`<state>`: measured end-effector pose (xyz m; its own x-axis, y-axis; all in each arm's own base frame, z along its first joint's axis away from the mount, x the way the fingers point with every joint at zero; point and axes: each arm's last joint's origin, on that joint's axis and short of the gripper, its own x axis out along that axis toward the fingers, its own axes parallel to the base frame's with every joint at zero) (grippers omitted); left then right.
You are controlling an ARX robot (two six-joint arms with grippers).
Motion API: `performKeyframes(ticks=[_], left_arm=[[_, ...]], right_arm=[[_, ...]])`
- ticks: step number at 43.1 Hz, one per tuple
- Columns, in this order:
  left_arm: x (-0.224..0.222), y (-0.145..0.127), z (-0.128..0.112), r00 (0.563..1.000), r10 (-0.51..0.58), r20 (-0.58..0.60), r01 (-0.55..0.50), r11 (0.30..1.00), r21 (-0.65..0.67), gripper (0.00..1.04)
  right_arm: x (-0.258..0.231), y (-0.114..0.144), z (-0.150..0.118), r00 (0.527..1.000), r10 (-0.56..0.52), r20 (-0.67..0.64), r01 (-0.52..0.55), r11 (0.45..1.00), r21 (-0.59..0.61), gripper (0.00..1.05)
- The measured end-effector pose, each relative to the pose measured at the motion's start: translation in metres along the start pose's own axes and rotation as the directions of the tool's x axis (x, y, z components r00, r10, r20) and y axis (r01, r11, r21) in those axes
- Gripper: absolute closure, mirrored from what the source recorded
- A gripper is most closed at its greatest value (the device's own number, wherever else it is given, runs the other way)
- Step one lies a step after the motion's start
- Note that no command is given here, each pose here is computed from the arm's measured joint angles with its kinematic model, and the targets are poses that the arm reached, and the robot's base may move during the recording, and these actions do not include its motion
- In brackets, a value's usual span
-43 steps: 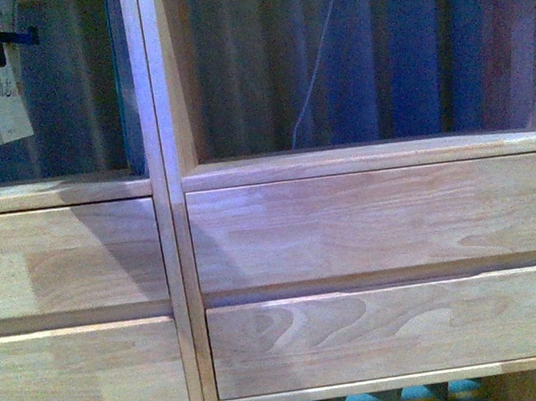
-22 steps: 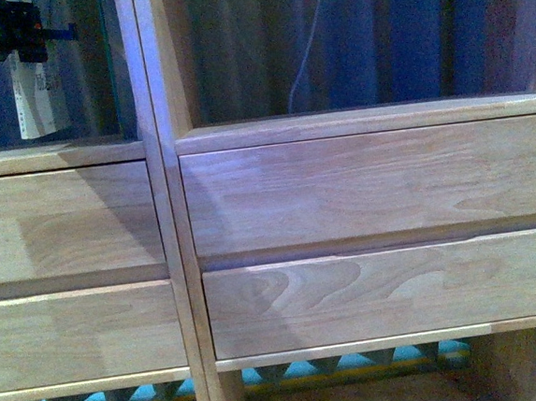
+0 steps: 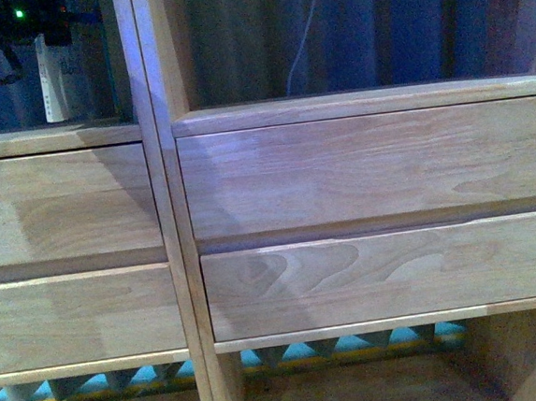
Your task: Organize books on shelf
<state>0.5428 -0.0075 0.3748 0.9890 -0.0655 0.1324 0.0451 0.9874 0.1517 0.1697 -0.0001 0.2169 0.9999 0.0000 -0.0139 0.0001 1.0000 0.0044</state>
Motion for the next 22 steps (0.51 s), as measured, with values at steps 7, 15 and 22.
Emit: performKeyframes(ticks=[7,15,22], left_arm=[[0.0002,-0.0016,0.0005,1.000,-0.005,-0.011,0.005,1.000,-0.001,0.56],[-0.0005,-0.0025,-0.0023,1.000,-0.008,-0.023,0.008,1.000,-0.001,0.28],[-0.0060,-0.0080,-0.0064,0.999,-0.035,-0.037,0.035,0.999,-0.004,0.06]], right_arm=[[0.0000,0.0000,0.0000,1.000,0.000,0.000,0.000,1.000,0.000,0.07],[0.0000,0.0000,0.0000,1.000,0.000,0.000,0.000,1.000,0.000,0.07],[0.0000,0.0000,0.0000,1.000,0.000,0.000,0.000,1.000,0.000,0.07]])
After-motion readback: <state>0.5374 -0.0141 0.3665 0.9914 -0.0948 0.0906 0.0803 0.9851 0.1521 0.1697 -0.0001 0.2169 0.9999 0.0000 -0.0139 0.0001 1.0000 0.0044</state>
